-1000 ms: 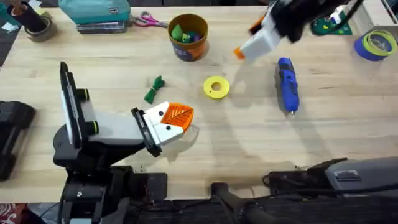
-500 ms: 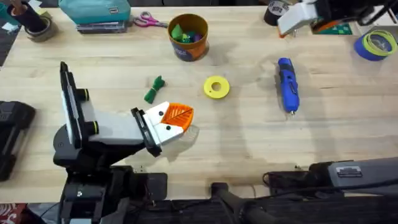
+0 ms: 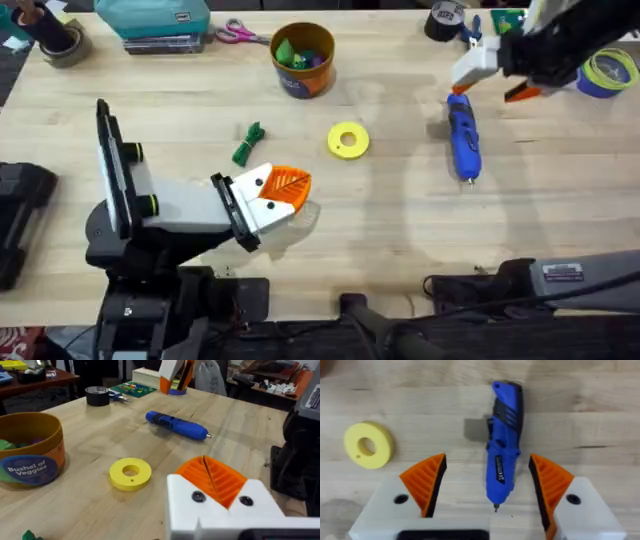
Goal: Pick up the gripper from the table and insert it into the empty holder that is missing its gripper. Then pick up a screw, insert it into the mounting hole, and use the screwdriver to tighten it. Finally, clean up the table by picking up the vegetable and placing it into the bucket.
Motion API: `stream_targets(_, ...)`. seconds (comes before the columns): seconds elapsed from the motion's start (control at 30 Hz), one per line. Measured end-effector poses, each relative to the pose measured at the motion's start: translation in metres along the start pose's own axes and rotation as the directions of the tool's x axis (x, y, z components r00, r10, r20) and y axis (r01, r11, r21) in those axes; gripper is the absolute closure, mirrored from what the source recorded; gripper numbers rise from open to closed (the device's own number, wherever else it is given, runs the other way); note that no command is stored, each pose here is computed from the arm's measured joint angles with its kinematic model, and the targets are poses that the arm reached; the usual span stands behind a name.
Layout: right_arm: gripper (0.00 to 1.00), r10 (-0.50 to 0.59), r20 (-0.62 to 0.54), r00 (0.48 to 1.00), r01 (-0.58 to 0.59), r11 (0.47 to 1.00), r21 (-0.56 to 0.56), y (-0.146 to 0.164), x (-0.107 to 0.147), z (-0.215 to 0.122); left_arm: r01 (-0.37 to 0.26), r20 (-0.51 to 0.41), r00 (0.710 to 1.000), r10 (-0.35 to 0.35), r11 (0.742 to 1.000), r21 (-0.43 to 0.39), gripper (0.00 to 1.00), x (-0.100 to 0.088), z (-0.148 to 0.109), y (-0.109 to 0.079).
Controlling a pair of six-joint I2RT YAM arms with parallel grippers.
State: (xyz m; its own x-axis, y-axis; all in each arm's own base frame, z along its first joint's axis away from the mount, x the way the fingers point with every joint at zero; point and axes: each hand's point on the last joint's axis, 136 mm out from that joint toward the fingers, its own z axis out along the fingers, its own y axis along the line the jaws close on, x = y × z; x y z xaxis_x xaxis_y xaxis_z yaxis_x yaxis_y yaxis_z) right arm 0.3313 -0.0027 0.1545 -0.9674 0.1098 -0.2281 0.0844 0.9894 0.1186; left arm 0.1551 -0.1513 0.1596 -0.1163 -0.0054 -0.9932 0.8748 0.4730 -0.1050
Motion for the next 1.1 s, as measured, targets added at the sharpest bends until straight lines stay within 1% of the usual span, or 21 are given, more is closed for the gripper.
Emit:
stream_targets(0.13,0.005,0.033,-0.020,0.999,-0.033,0.999,0.041,-0.010,0.010,0.023,0.000,0.000,1.000,0.000,1.000,0.000,0.995,0.000,0.000,0.000)
stream_targets(0.37,0.004,0.050,0.006,0.999,-0.050,0.997,0.063,-0.018,0.014,0.057,0.000,0.000,1.000,0.000,1.000,0.000,0.995,0.000,0.000,0.000)
stream_targets(0.5,0.004,0.049,0.017,0.999,-0.050,0.996,0.072,-0.021,0.016,0.066,0.000,0.000,1.000,0.000,1.000,0.000,0.995,0.000,0.000,0.000)
stream_targets(0.63,0.004,0.044,0.033,0.998,-0.048,0.993,0.108,-0.028,0.010,0.071,0.000,0.000,1.000,0.000,1.000,0.000,0.995,0.000,0.000,0.000)
stream_targets(0.8,0.004,0.034,0.003,0.999,-0.035,0.991,0.132,-0.033,0.011,0.084,0.000,0.000,1.000,0.000,1.000,0.000,0.995,0.000,0.000,0.000)
stream_targets(0.87,0.004,0.000,-0.010,1.000,0.002,0.990,0.138,-0.035,0.009,0.095,0.000,0.000,1.000,0.000,1.000,0.000,0.995,0.000,0.000,0.000)
stream_targets(1.1,0.004,-0.031,-0.042,0.999,0.036,0.990,0.137,-0.036,0.011,0.108,0.000,0.000,1.000,0.000,1.000,0.000,0.995,0.000,0.000,0.000)
